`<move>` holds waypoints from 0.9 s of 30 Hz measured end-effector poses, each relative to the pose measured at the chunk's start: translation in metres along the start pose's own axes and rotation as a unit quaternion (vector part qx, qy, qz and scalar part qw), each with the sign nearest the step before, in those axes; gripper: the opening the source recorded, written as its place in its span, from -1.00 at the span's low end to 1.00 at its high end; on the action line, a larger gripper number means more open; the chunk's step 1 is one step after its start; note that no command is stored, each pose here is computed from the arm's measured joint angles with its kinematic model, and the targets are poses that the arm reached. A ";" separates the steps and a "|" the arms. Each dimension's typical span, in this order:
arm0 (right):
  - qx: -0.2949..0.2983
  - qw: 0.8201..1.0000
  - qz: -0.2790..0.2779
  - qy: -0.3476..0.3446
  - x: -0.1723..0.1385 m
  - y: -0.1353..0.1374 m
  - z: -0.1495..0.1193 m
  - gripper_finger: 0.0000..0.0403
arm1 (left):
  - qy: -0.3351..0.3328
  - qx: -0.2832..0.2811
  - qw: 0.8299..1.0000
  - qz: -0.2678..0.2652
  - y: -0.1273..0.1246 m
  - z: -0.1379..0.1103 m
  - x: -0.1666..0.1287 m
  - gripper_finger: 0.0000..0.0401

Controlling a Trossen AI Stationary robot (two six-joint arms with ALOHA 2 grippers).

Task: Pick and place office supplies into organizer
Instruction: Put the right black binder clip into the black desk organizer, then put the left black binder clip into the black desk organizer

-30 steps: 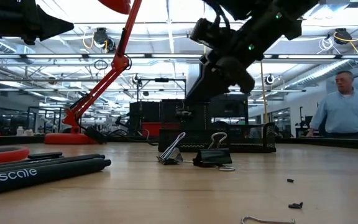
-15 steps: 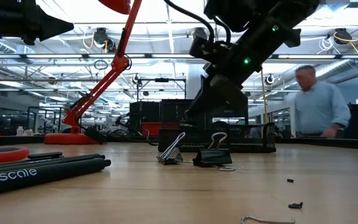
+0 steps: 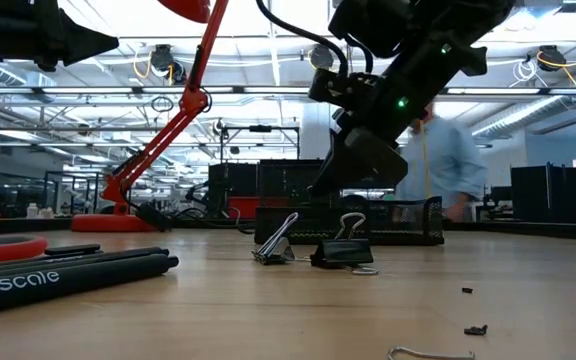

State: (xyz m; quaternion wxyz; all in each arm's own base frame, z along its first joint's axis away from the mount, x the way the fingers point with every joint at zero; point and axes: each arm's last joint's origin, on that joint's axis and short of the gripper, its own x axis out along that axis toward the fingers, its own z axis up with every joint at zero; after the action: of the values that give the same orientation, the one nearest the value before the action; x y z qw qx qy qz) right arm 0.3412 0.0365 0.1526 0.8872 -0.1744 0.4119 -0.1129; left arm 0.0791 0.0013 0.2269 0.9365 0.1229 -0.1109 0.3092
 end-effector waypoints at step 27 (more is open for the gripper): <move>0.011 0.997 0.003 -0.071 -0.027 -0.001 0.019 -0.61 | 0.001 0.001 1.000 0.000 0.000 0.000 0.000 -0.77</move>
State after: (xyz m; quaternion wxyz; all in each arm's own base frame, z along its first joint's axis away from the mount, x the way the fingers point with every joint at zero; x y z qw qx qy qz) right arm 0.3385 0.0485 0.1831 0.9166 -0.1707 0.3470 -0.1019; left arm 0.0792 0.0013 0.2268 0.9364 0.1241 -0.1098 0.3095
